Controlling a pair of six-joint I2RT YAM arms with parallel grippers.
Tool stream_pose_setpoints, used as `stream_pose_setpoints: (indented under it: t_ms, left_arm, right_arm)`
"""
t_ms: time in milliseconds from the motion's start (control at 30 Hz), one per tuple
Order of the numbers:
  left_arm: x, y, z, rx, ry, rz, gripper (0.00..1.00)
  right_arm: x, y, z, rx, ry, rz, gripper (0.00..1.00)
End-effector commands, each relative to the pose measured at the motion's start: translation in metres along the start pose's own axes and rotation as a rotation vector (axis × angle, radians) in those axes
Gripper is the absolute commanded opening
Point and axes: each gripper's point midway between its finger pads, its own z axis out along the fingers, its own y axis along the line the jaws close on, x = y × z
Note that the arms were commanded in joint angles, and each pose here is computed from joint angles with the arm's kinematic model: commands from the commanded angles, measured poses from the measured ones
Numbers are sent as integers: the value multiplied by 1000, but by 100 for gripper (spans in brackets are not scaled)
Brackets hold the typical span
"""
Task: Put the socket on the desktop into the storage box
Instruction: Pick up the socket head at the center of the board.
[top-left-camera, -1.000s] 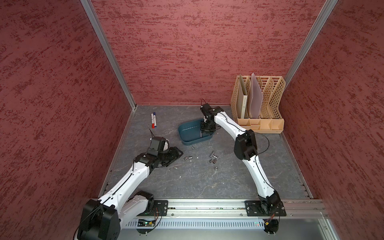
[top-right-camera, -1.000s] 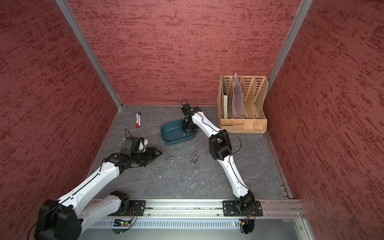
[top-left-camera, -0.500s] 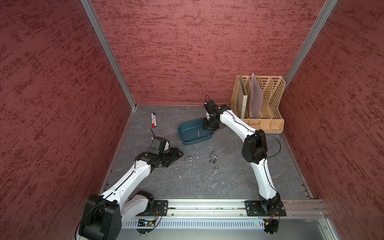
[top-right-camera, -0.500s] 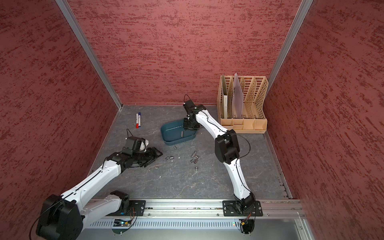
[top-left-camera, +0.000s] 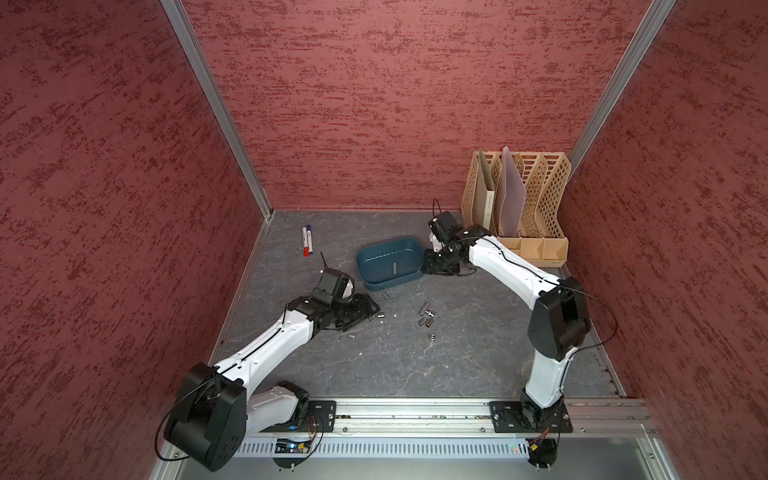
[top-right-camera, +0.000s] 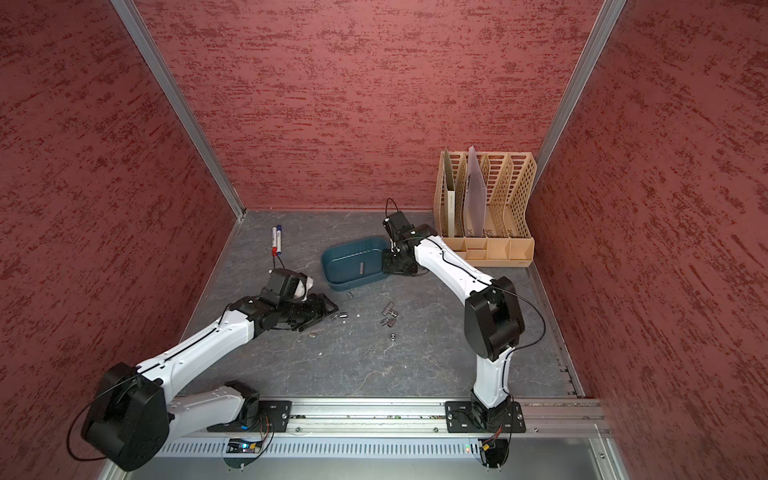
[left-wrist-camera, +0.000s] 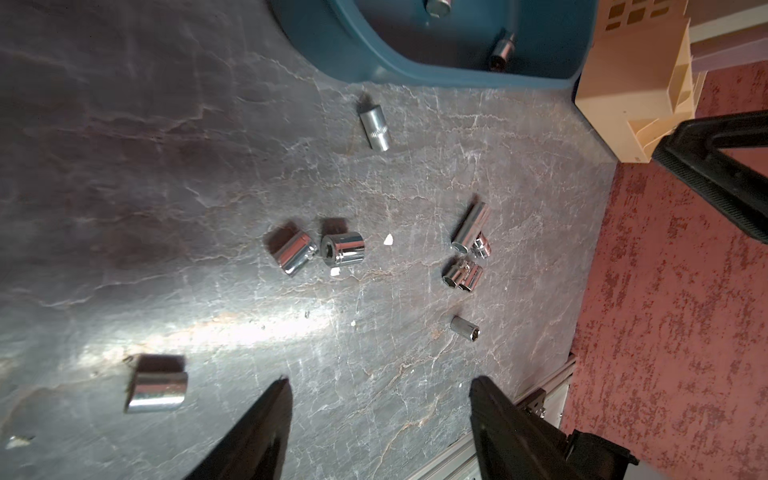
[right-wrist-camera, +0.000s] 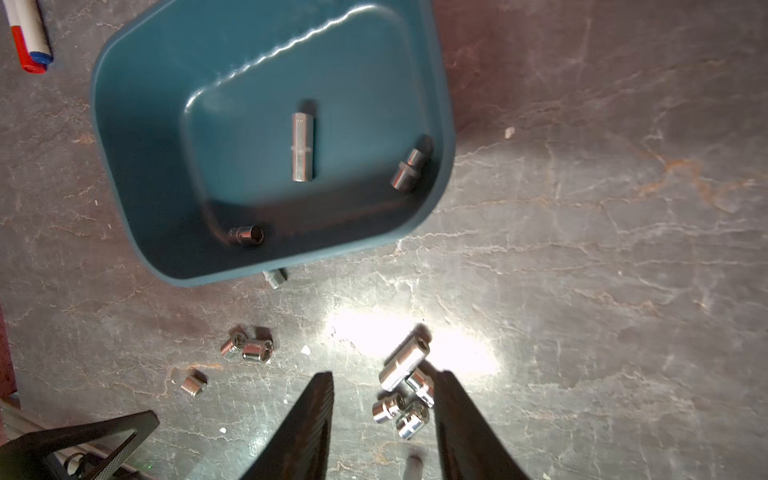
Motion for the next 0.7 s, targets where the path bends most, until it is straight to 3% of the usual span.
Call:
stream_pose_setpoints:
  t_ms: [0, 267, 667]
  left_arm:
    - [-4, -22, 4, 35, -8, 60, 71]
    - [20, -37, 27, 43, 81, 121, 71]
    - [47, -32, 43, 45, 159, 144, 71]
  right_arm:
    - [7, 0, -15, -25, -57, -5, 45]
    - [59, -17, -26, -7, -24, -5, 46]
    - [118, -19, -16, 2, 54, -9, 49]
